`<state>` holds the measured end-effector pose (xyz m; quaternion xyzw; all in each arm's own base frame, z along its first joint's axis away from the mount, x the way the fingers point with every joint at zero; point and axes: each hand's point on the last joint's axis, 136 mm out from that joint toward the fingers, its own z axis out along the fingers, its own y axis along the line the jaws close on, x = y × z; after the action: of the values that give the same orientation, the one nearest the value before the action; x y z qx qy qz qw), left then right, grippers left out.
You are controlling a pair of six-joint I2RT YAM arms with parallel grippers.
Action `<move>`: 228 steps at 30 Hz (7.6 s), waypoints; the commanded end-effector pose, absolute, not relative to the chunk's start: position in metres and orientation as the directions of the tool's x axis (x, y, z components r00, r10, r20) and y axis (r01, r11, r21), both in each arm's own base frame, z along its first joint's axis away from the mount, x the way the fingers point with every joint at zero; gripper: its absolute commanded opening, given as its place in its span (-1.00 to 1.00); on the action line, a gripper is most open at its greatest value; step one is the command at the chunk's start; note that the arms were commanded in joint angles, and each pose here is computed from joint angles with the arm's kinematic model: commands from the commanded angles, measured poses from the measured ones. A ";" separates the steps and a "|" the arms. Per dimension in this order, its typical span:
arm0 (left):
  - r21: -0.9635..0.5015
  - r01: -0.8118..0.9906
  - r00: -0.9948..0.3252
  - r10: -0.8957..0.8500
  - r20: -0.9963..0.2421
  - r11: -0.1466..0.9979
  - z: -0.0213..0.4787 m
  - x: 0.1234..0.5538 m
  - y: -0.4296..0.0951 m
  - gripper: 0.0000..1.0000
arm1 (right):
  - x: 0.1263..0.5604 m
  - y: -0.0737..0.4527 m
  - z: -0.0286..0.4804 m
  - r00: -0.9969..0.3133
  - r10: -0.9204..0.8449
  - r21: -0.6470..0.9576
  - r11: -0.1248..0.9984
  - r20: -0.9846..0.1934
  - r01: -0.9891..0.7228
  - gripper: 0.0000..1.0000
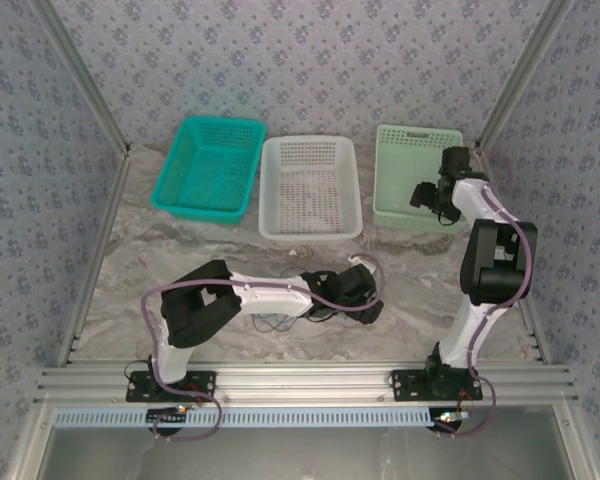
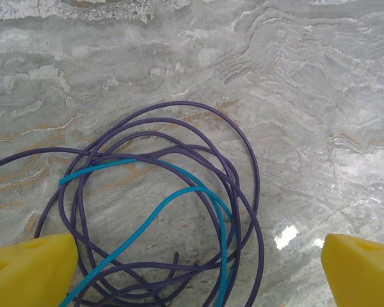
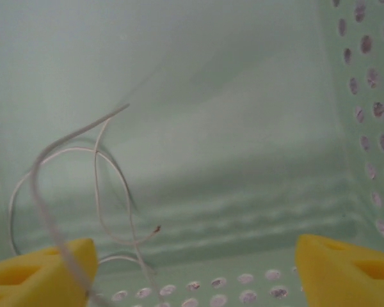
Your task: Untangle the cables
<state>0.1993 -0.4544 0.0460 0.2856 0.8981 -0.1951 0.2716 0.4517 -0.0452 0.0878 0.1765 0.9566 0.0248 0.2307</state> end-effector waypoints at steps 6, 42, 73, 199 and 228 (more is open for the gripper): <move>-0.189 0.627 -0.682 0.416 -0.602 0.755 0.047 0.198 -0.458 0.96 | 0.434 -0.041 0.103 -0.826 0.364 0.147 0.931 -0.430 0.333 0.81; -0.212 0.619 -0.700 0.409 -0.585 0.757 0.045 0.190 -0.457 0.95 | 0.405 -0.039 0.131 -0.856 0.261 0.082 0.964 -0.447 0.251 0.10; -0.153 0.592 -0.616 0.323 -0.719 0.791 0.144 0.199 -0.423 0.89 | 0.261 0.074 0.141 -0.832 0.231 0.375 0.927 -0.504 0.030 0.38; -0.262 0.828 -0.388 0.169 -0.906 0.496 0.256 0.214 -0.455 -0.30 | 0.223 0.162 0.380 -0.406 -0.007 0.182 0.888 -0.914 -0.423 -1.00; -0.471 0.725 -0.518 -0.053 -0.854 0.502 0.336 0.243 -0.434 -1.00 | 0.208 0.151 0.206 -0.504 -0.036 0.228 0.862 -0.863 -0.452 0.65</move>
<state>0.2503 -0.4291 0.3143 0.2248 0.7608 -0.4191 0.4415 0.2028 0.1334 0.2056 -0.1365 0.8596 0.1825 0.4573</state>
